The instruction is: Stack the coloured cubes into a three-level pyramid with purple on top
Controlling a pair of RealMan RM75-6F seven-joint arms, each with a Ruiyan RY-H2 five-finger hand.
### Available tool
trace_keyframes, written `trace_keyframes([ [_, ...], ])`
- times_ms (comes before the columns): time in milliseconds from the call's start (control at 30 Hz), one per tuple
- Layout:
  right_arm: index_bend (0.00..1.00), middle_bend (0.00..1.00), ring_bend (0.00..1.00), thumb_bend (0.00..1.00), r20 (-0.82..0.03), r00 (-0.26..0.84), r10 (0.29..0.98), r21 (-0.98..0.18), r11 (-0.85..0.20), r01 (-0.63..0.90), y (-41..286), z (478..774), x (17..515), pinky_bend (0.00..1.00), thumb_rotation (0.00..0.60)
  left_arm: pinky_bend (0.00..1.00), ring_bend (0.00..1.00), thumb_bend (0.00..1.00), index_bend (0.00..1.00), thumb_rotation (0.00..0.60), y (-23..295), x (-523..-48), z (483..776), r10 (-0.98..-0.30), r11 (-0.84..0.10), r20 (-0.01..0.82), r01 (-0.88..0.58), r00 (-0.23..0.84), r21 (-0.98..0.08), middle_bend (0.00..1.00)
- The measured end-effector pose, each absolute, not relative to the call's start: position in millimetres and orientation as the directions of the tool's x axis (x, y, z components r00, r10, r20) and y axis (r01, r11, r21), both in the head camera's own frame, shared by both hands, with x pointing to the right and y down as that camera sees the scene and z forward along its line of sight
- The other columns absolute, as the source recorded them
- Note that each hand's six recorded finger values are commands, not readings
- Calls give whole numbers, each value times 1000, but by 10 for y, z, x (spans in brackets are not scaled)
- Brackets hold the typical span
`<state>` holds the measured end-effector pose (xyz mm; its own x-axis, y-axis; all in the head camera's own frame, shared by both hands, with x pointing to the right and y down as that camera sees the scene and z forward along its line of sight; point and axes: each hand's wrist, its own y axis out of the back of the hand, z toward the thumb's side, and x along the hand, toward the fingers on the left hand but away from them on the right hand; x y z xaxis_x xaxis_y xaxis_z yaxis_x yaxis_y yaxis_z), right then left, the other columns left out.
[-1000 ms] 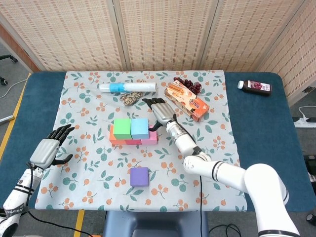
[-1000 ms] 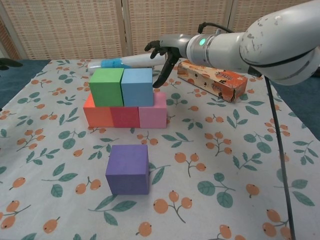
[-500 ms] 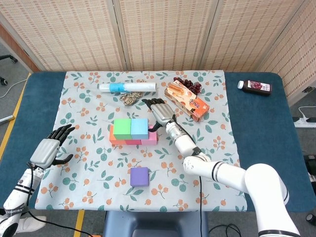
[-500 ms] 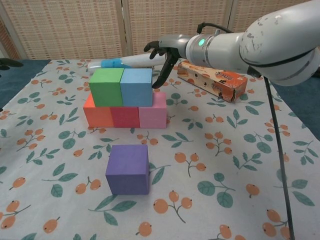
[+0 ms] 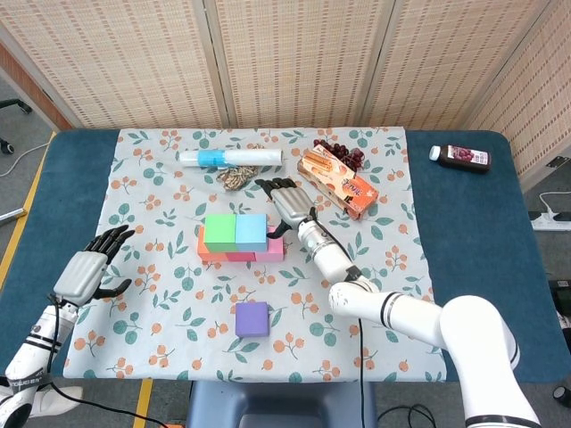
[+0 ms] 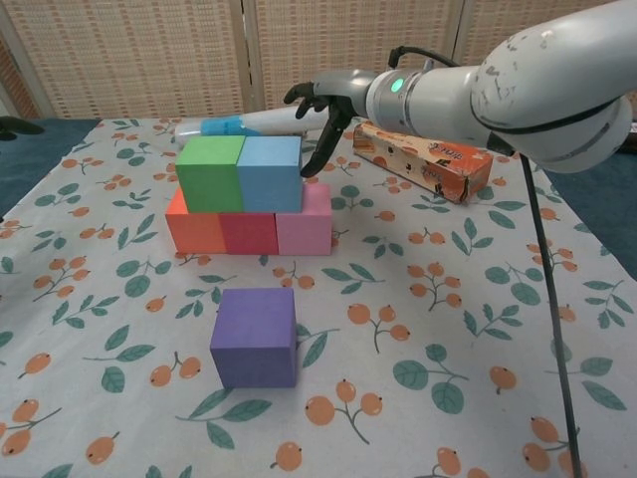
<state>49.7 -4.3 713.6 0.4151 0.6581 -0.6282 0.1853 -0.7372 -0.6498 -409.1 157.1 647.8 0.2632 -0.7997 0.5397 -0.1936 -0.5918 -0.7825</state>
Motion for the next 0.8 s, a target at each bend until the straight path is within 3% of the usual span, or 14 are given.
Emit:
trace_keyframes([
  [300, 0, 85, 0, 0, -624, 415, 662, -661, -730, 173, -28, 7069, 571, 0, 600, 127, 0, 317, 35, 600, 1566, -4090, 6470, -802, -587, 535, -191, 266, -787, 0],
  [433, 0, 85, 0, 0, -610, 418, 673, -675, -718, 171, -9, 6949, 683, 0, 600, 129, 2, 316, 108, 600, 1576, -4057, 6443, -801, -587, 528, -197, 283, -785, 15],
  [500, 0, 86, 0, 0, -598, 418, 684, -687, -706, 172, 3, 6850, 786, 0, 600, 150, 41, 315, 163, 600, 1594, -4029, 6429, -795, -594, 528, -210, 298, -777, 69],
  [600, 0, 86, 0, 0, -576, 413, 706, -708, -683, 179, 33, 6669, 990, 0, 600, 182, 111, 316, 218, 600, 1641, -3957, 6400, -776, -618, 532, -242, 339, -748, 139],
  [800, 0, 86, 0, 0, -514, 379, 770, -763, -612, 209, 133, 6231, 1609, 0, 600, 188, 140, 316, 215, 600, 1820, -3643, 6383, -673, -709, 552, -219, 492, -670, 162],
])
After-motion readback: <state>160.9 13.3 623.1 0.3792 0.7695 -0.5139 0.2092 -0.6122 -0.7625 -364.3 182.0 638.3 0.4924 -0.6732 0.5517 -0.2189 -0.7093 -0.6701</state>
